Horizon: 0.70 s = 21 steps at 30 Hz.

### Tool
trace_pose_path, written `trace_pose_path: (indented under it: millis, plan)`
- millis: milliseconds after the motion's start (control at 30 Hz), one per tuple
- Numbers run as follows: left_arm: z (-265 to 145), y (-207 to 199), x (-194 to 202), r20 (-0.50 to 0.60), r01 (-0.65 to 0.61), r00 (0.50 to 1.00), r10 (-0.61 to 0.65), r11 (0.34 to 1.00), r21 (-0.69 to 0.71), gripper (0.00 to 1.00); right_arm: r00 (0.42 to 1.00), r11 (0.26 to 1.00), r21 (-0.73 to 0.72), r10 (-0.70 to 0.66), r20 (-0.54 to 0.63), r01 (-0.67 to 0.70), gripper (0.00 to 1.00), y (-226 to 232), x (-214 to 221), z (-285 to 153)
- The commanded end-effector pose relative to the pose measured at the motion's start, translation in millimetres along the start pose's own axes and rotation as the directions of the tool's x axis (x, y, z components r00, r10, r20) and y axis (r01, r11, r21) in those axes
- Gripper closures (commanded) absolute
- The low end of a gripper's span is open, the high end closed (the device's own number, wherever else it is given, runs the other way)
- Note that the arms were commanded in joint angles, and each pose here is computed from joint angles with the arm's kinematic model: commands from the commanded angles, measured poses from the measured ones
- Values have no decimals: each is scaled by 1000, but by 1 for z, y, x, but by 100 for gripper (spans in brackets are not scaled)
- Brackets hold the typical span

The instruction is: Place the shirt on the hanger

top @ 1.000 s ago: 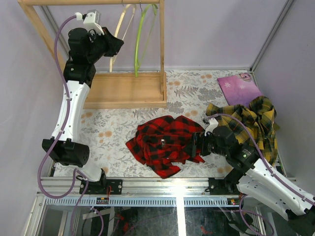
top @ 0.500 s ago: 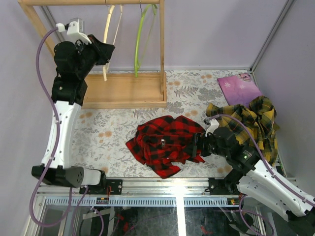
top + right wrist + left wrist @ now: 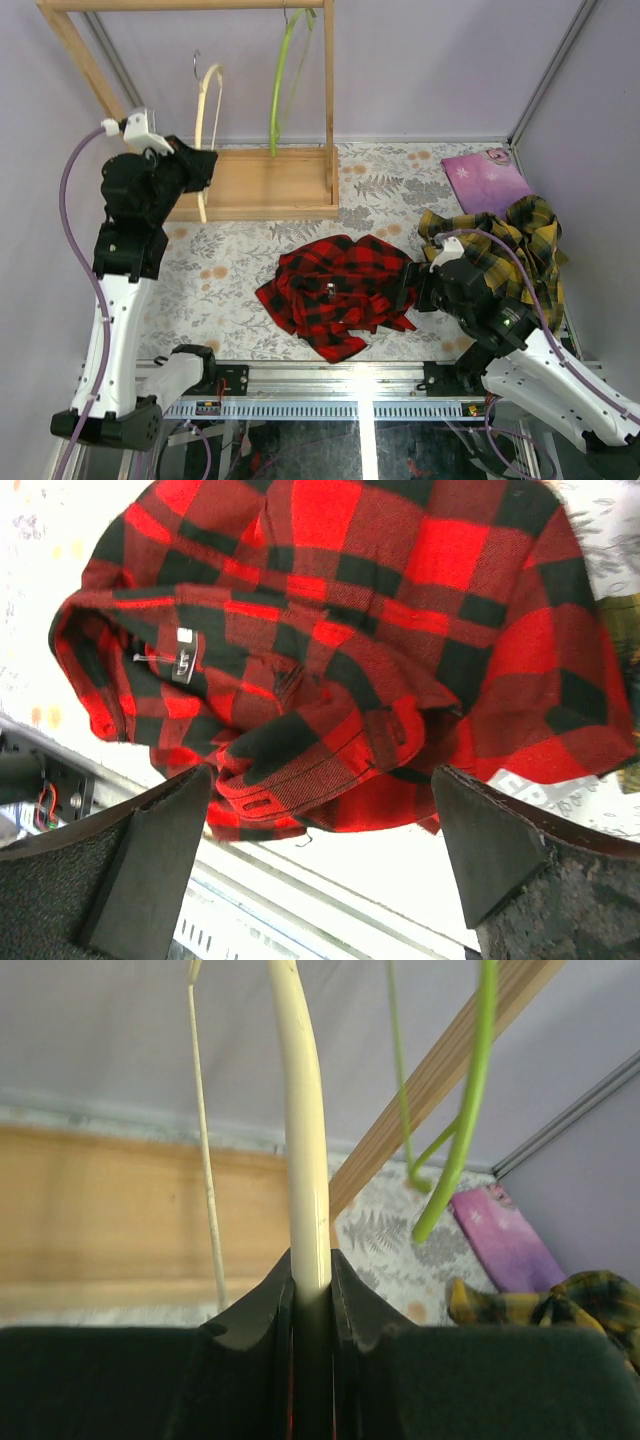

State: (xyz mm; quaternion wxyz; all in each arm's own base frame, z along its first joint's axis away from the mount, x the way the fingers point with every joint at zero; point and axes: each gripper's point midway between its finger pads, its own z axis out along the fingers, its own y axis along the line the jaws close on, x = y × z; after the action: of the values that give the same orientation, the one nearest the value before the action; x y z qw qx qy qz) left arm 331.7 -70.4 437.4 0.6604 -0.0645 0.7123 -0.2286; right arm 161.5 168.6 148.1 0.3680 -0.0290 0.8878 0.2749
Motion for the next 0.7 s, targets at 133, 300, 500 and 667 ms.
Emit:
trace_pose_path:
  millis: [133, 300, 500, 667]
  plan:
    - [-45, 16, 65, -122, 75, 989, -80, 996, -46, 100, 982, 996, 30, 77, 173, -83, 1, 1, -40, -15]
    - [-69, 16, 98, -211, 114, 970, -122, 992, -49, 100, 982, 997, -71, 38, 186, -26, 1, 23, -49, -20]
    - [-94, 14, 137, -303, 154, 940, -160, 987, -46, 100, 990, 992, -126, 19, 143, -1, 1, 34, -43, -22]
    - [-107, 5, 162, -355, 184, 919, -170, 983, 6, 100, 992, 968, -248, 9, 123, 21, 1, 57, -40, -26]
